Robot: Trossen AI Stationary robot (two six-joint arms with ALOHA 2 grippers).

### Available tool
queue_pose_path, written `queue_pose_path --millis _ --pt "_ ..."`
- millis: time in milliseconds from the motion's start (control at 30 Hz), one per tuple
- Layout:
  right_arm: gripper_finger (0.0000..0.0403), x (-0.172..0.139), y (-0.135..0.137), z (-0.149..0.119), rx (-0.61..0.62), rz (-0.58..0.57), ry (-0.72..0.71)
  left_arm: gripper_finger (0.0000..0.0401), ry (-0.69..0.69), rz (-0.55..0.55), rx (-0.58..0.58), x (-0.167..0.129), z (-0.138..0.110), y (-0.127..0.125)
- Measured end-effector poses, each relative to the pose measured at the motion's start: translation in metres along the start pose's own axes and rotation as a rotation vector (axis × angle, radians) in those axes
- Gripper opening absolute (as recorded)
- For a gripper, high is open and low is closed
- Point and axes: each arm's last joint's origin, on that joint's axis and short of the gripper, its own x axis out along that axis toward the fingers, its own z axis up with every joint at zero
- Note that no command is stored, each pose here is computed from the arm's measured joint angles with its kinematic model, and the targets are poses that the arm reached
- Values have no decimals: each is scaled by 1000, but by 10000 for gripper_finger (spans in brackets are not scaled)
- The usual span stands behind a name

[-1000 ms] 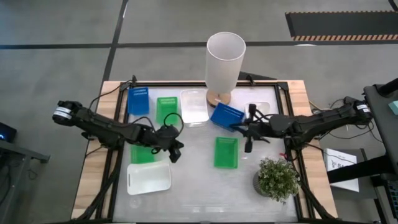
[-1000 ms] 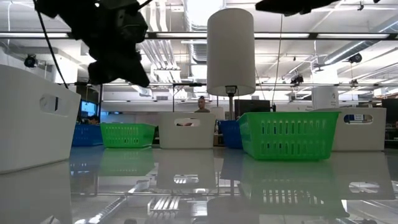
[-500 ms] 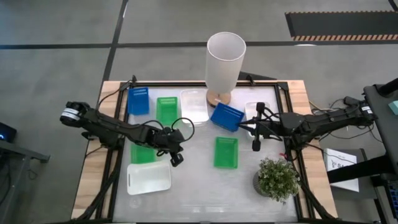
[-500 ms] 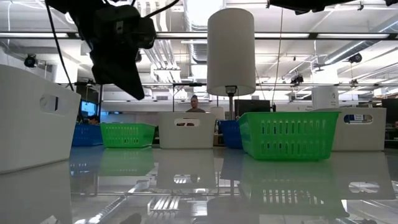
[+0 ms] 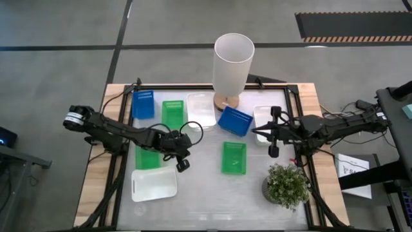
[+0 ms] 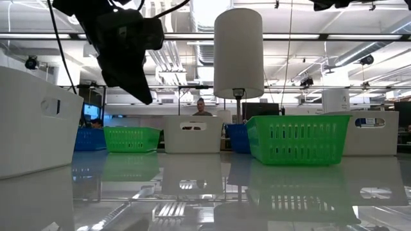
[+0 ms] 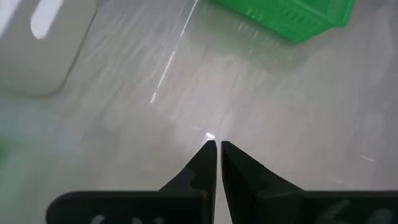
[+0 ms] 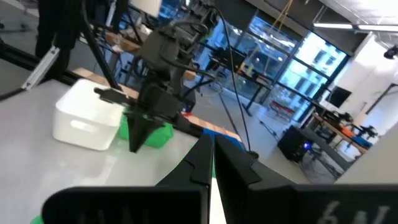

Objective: Stack baskets by color
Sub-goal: Stack the top green bin on top of the left green bin on the table

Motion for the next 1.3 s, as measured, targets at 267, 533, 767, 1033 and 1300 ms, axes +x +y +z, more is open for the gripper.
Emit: queue_pose_path --millis 267,533,767,1033,1300 --pt "9 -3 0 -2 1 -1 -5 13 13 18 217 0 2 5" --pt "9 -3 0 -2 1 0 -4 112 157 244 300 -7 -4 34" --pt "9 -3 0 -2 1 0 -4 197 167 540 480 -9 3 60" --pt "9 -3 1 -3 5 4 5 191 185 458 406 4 6 98" --pt "9 -3 1 -3 7 6 9 170 176 425 374 13 -2 115"
